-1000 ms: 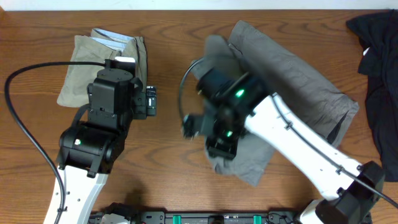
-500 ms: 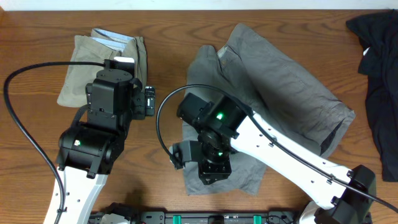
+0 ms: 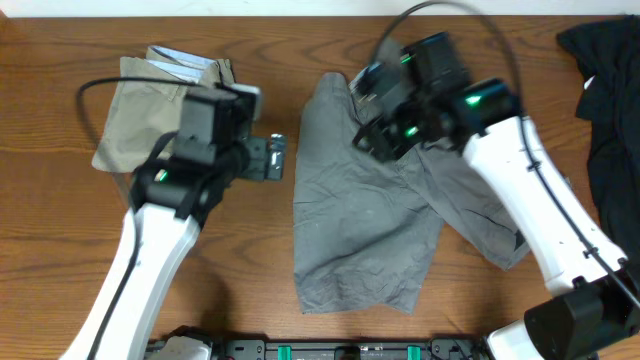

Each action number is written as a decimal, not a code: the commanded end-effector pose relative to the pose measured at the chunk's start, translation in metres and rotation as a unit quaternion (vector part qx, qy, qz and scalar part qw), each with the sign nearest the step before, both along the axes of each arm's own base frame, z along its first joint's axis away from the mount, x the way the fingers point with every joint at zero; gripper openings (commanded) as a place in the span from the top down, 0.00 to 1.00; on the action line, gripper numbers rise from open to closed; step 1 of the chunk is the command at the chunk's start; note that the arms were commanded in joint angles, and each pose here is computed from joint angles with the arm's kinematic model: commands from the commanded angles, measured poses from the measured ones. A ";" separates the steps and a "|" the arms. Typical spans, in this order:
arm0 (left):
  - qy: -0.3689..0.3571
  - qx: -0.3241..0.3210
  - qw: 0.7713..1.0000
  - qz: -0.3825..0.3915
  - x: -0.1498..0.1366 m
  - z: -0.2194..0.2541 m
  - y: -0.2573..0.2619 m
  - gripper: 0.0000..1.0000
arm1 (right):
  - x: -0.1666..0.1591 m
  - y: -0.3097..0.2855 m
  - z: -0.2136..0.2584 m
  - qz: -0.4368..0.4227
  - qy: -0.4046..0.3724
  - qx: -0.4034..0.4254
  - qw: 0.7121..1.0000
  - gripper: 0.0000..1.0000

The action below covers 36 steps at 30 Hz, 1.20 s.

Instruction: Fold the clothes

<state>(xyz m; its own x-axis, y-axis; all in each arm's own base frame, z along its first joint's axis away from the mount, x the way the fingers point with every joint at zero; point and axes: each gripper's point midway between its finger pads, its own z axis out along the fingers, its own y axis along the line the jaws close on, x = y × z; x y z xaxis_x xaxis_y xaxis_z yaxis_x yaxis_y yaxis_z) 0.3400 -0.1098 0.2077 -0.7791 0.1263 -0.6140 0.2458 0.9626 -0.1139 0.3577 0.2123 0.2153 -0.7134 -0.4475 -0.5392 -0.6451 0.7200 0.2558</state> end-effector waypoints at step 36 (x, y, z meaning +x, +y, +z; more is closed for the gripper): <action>0.378 -0.060 0.923 0.038 -0.026 -0.204 -0.004 0.94 | 0.127 -0.148 -0.133 -0.338 0.077 -0.045 0.937 0.89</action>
